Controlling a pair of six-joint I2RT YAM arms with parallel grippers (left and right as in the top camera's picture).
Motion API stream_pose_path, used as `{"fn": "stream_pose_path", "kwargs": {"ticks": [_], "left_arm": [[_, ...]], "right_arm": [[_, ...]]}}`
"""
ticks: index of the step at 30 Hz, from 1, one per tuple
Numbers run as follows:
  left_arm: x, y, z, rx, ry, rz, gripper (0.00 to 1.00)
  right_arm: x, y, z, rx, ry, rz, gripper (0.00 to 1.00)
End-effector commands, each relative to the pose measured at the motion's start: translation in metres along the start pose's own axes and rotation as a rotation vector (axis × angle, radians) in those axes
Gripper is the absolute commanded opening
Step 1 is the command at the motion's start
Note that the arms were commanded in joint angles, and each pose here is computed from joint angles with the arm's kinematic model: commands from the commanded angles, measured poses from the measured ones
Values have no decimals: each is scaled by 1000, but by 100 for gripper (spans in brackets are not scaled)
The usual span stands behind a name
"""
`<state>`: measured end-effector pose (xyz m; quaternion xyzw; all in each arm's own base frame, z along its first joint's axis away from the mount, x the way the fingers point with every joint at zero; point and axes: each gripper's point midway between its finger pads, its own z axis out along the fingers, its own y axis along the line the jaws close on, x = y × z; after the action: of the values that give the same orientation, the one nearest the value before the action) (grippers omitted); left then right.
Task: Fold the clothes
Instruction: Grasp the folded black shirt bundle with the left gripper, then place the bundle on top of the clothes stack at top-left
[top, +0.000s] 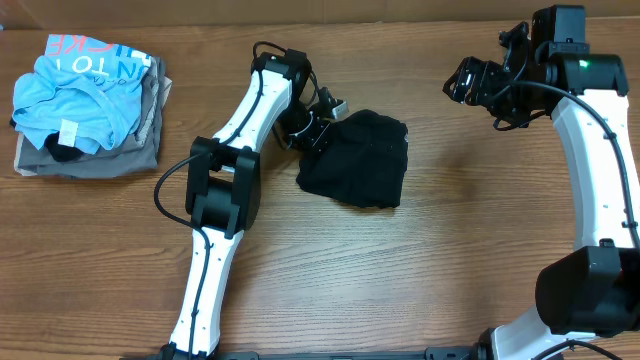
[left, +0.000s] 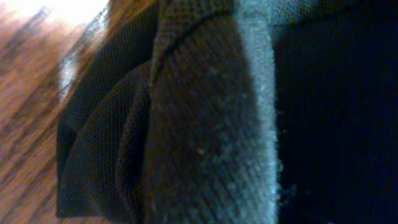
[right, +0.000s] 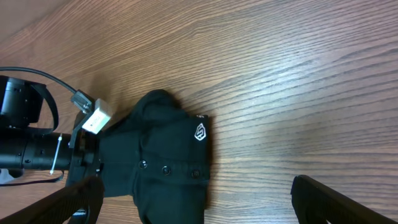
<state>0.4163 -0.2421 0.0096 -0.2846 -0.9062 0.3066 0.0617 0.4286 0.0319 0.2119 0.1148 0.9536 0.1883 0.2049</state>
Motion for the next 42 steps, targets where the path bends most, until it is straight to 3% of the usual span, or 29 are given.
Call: {"fn": "stream_pose_path", "kwargs": {"ticks": [1,5,11,16,22,25,32,42], "left_arm": [[-6,-1,-18,81,-46,-65,4],[-22,-15,-89,152,-194,-138,4],[-26,-23,-238,132,-524,-203,4],[-11,-31,-344,184,-791,-197,4],[33,2,-447,118,-1059,-305,4],[60,31,-477,66,-1144,-384,4],[121,113,-509,-122,-1254,-729,4],[121,158,-521,-140,-1333,-807,4]], "right_arm": [[-3,-1,-3,8,-16,-10,100],[-4,-1,-3,8,-17,-10,100],[-4,-1,-2,9,-14,-9,100],[-3,-2,1,10,-7,-7,100],[6,-8,9,17,20,3,100],[11,-11,14,21,36,9,100],[18,-15,21,26,58,17,100],[18,-15,22,26,58,18,100]]}}
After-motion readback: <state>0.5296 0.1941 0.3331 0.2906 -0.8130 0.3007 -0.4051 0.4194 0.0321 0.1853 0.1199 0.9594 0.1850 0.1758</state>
